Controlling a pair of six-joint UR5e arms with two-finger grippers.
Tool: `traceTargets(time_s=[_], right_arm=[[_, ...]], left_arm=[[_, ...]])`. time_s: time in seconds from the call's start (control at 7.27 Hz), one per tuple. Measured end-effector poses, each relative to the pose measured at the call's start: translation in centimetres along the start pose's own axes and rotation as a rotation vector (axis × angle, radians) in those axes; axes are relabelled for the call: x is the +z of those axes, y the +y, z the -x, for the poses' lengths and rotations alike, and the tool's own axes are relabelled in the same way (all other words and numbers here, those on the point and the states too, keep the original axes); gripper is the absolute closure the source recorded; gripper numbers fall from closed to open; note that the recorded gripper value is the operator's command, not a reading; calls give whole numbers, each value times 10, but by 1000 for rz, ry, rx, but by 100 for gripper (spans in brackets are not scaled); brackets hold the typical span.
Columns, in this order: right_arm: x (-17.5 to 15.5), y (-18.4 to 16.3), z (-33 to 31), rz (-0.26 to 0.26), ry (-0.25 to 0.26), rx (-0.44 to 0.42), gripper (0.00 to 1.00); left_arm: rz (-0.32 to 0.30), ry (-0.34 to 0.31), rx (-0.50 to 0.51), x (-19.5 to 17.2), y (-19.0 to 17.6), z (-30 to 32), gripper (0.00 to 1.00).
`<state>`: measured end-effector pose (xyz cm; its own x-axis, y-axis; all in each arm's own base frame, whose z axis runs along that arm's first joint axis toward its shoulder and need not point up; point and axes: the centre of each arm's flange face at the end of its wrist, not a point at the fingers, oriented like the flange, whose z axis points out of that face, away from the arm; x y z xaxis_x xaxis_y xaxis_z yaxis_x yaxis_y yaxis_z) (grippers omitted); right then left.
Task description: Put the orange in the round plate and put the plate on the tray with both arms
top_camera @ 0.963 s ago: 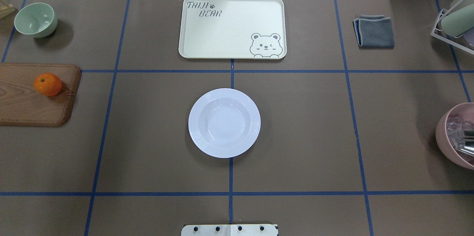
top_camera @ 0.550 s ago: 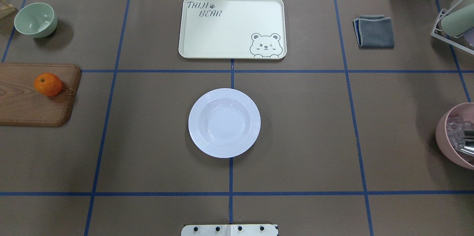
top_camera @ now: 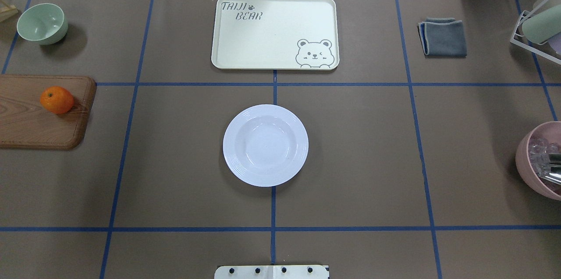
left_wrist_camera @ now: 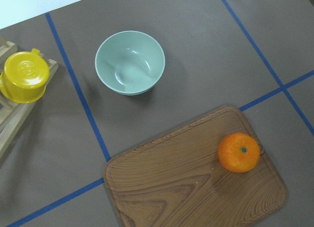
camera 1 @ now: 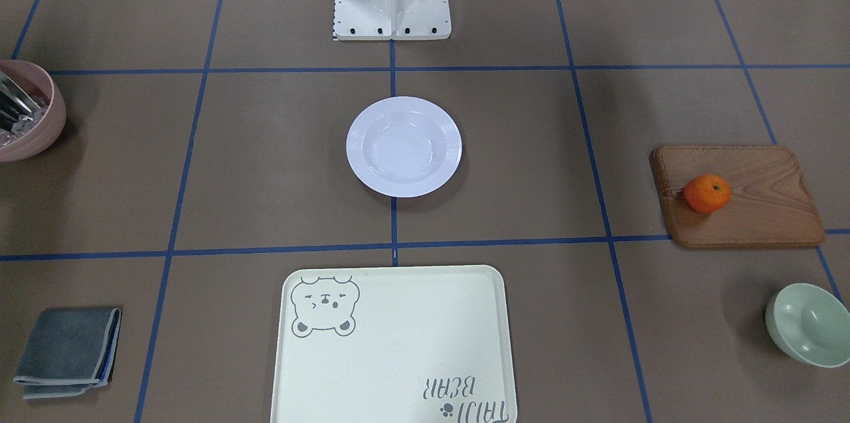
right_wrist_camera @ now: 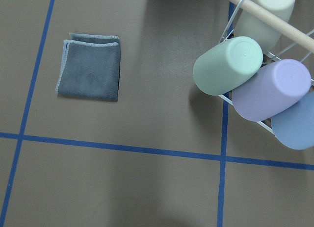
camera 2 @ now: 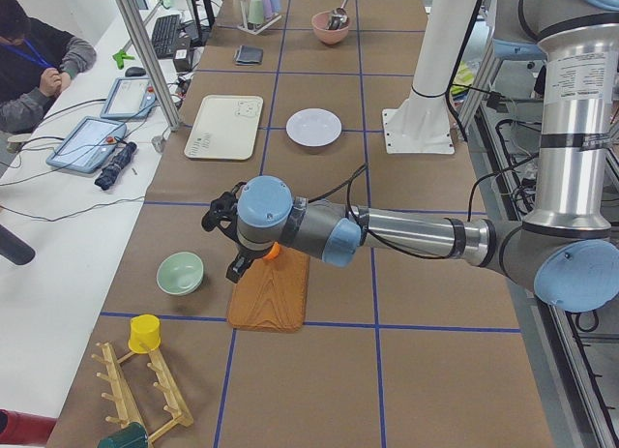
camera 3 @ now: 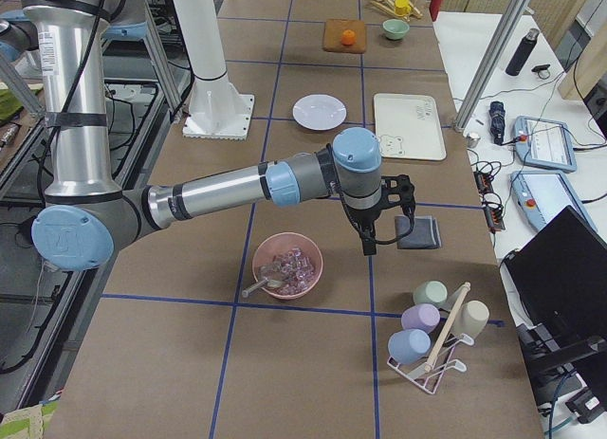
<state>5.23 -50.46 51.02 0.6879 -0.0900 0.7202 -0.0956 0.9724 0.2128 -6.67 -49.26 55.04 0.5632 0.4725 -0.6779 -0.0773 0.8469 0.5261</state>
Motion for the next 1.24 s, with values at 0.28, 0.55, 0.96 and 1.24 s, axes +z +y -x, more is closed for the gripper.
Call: traceTargets(time_s=[0.28,0.55,0.96,1.24], right_arm=[[8,-1,14,3,-10,33,0],[29,2,43,-17,-31,93,0],[70,12,120,-39,-10,173,0],[84,26,185,-48,-18,212,0]], left_arm=[[17,-4,-120,30,-13,-26,1],[13,-77,-231,81,-25,-64,1],[38,-107,-287,150,-28,-118,1],[50,-99,-285,176,-24,-140,1]])
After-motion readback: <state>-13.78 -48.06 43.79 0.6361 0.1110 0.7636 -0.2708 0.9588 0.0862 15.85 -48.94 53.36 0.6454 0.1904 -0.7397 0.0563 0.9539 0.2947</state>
